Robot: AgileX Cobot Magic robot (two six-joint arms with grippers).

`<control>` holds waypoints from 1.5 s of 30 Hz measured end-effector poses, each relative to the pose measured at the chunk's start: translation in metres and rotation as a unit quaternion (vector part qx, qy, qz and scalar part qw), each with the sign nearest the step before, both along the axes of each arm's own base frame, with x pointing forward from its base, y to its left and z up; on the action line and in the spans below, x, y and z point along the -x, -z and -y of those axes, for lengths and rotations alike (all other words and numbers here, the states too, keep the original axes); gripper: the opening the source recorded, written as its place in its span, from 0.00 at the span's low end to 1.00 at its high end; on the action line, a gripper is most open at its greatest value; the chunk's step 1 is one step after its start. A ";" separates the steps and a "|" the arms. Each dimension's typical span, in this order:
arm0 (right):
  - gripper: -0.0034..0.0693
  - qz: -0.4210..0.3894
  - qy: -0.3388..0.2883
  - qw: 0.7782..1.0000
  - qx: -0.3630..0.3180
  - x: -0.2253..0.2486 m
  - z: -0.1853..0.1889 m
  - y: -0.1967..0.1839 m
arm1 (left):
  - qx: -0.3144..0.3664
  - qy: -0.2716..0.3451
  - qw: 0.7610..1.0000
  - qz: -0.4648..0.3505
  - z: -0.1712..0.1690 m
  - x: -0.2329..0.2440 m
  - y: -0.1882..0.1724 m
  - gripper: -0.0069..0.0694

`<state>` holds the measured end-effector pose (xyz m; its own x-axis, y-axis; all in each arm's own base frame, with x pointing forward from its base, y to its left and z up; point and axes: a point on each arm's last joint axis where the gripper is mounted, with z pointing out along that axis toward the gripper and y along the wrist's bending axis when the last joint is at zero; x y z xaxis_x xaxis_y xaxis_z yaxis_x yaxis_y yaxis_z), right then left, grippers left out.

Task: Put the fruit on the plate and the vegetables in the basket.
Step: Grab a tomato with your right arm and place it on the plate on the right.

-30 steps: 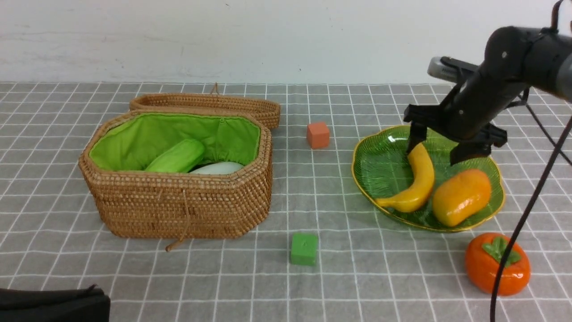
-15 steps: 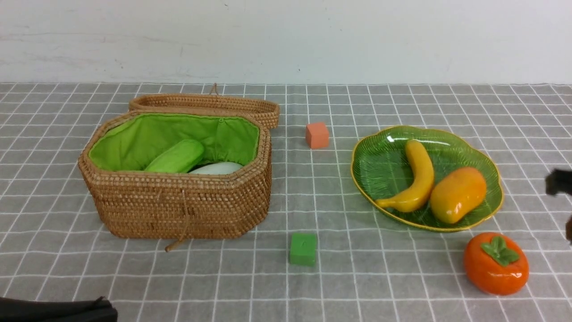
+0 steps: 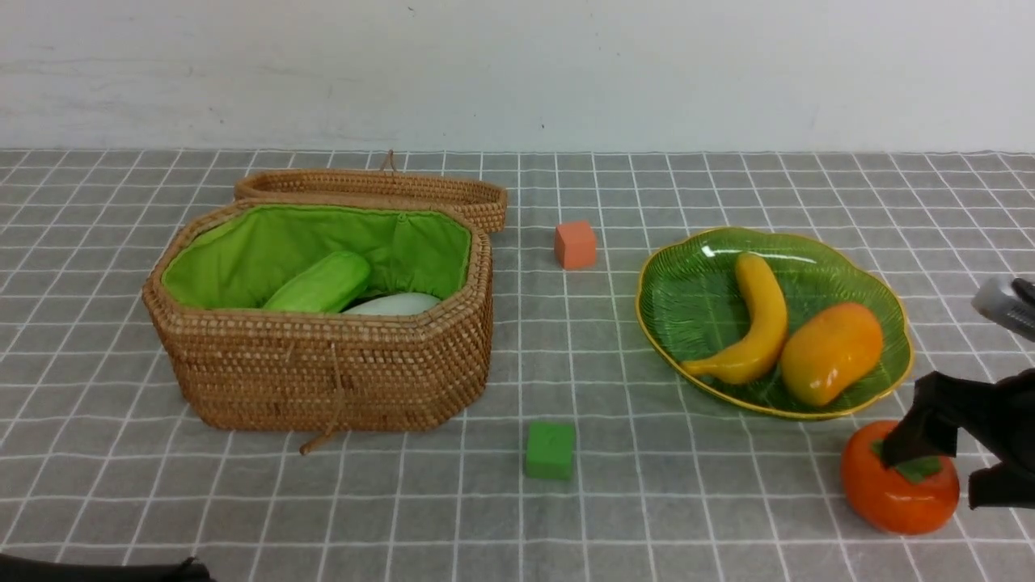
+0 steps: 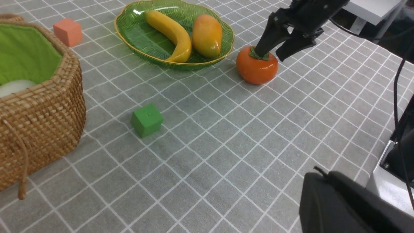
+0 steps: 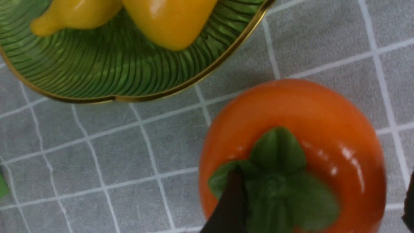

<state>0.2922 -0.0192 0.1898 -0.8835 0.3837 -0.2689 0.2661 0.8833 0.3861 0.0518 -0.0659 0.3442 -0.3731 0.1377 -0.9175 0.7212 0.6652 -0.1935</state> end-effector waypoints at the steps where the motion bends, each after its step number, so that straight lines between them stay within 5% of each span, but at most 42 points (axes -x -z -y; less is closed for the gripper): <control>1: 0.93 0.000 -0.001 1.000 0.000 -0.001 0.000 0.001 | 0.000 0.000 1.000 0.000 0.000 0.000 0.000 0.07; 13: 0.88 -0.014 -0.041 0.999 -0.018 -0.006 -0.004 0.005 | -0.007 0.007 1.000 -0.012 0.000 0.002 0.002 0.07; 21: 0.74 -0.013 -0.066 0.997 -0.032 -0.007 -0.007 0.009 | -0.009 0.008 1.000 -0.014 0.000 0.002 0.003 0.07; 35: 0.73 -0.054 -0.119 0.991 -0.003 0.006 -0.016 -0.019 | -0.008 0.008 1.000 -0.013 0.000 0.002 0.003 0.08; 45: 0.73 0.136 -0.127 0.982 0.030 -0.050 -0.062 -0.091 | 0.026 -0.004 1.000 0.006 0.001 -0.001 -0.004 0.08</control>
